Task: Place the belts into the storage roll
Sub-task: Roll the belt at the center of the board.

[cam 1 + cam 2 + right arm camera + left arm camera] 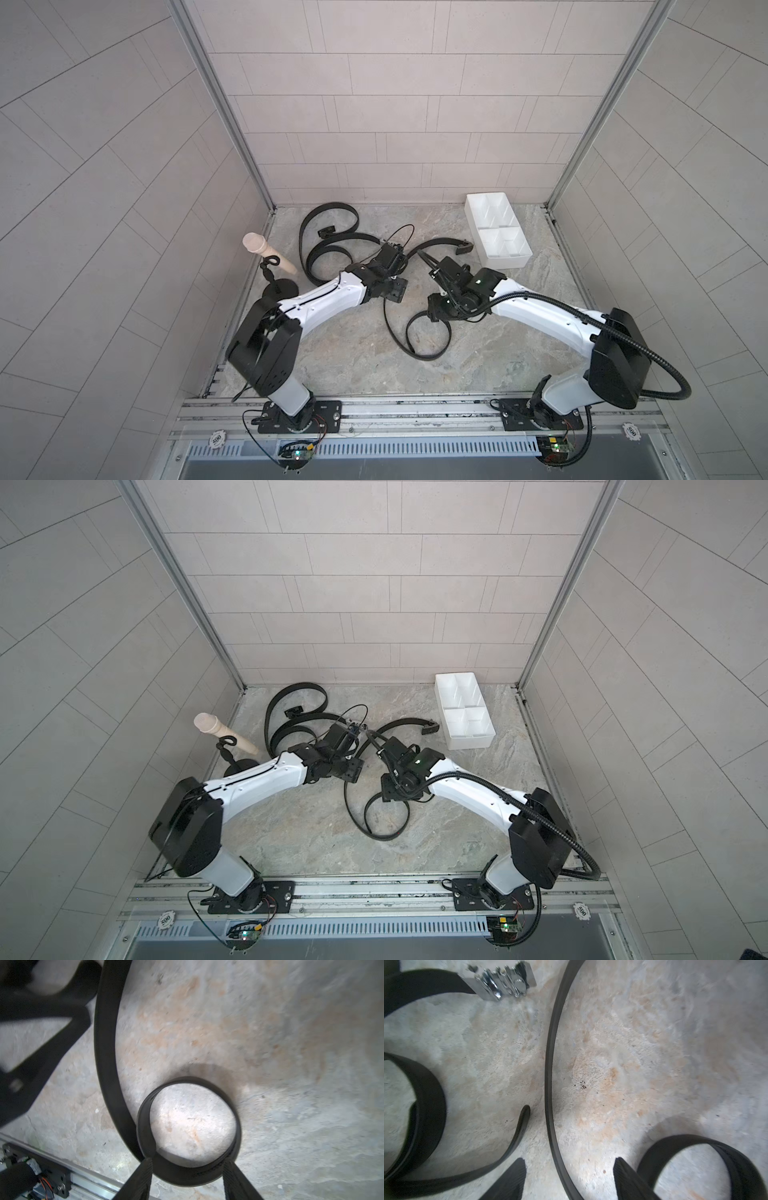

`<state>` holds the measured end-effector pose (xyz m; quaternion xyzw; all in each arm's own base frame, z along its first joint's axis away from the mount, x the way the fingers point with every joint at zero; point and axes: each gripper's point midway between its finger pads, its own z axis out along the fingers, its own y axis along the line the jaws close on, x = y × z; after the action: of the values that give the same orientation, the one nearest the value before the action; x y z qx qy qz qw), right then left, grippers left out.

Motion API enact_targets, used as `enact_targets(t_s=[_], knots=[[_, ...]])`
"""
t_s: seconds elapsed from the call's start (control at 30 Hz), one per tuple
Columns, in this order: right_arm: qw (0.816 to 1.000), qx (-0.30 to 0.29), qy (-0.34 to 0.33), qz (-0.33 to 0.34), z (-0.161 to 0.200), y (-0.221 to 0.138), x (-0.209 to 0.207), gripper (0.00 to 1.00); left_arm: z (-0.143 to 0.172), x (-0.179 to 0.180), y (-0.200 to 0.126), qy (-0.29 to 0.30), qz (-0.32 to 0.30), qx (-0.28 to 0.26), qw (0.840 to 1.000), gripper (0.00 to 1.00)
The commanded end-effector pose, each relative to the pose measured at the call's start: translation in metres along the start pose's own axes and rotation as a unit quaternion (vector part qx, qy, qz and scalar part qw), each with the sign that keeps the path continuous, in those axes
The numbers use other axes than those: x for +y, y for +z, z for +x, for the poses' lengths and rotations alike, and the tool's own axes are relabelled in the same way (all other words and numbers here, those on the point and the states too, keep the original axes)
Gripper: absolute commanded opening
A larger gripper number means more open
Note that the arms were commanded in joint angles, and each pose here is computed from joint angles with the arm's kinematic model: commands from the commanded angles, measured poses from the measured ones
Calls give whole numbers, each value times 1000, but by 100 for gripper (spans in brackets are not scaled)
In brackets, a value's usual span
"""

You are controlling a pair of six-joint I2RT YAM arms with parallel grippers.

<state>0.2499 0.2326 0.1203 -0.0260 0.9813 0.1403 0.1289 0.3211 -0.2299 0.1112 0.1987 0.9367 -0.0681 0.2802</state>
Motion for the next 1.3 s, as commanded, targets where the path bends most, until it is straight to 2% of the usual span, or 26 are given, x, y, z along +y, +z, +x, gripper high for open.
enact_targets(t_s=[0.0,0.1,0.2,0.3,0.43,0.53,0.57,0.7,0.8,1.0,1.13,1.27], knots=[[1000,1,-4,26,-8,-5,-23,61,18,-21,-10,6,15,12,1000,73],[999,-7,10,30,-25,0,-35,62,41,-49,-4,47,28,50,997,72],[999,-17,19,29,-45,4,-42,63,58,-61,7,72,22,86,993,71],[999,-31,19,23,-70,5,-40,65,67,-65,19,75,19,110,991,68],[998,-40,8,38,-100,10,-34,72,74,-69,31,74,22,127,989,65],[998,-53,20,26,-121,20,-22,75,81,-76,35,70,34,134,988,58],[998,-57,25,14,-129,24,-17,75,85,-76,36,69,33,139,987,52],[997,-65,40,-10,-150,43,4,77,104,-66,33,48,17,153,987,32],[996,-72,39,-16,-162,56,19,81,119,-53,26,29,-3,156,987,22],[997,-68,35,-25,-177,86,48,85,145,-26,12,6,-43,167,985,17],[997,-60,35,-17,-185,110,62,85,152,-17,12,-8,-52,169,984,17],[997,-43,52,23,-182,136,52,83,152,-12,15,-18,-58,173,983,16]])
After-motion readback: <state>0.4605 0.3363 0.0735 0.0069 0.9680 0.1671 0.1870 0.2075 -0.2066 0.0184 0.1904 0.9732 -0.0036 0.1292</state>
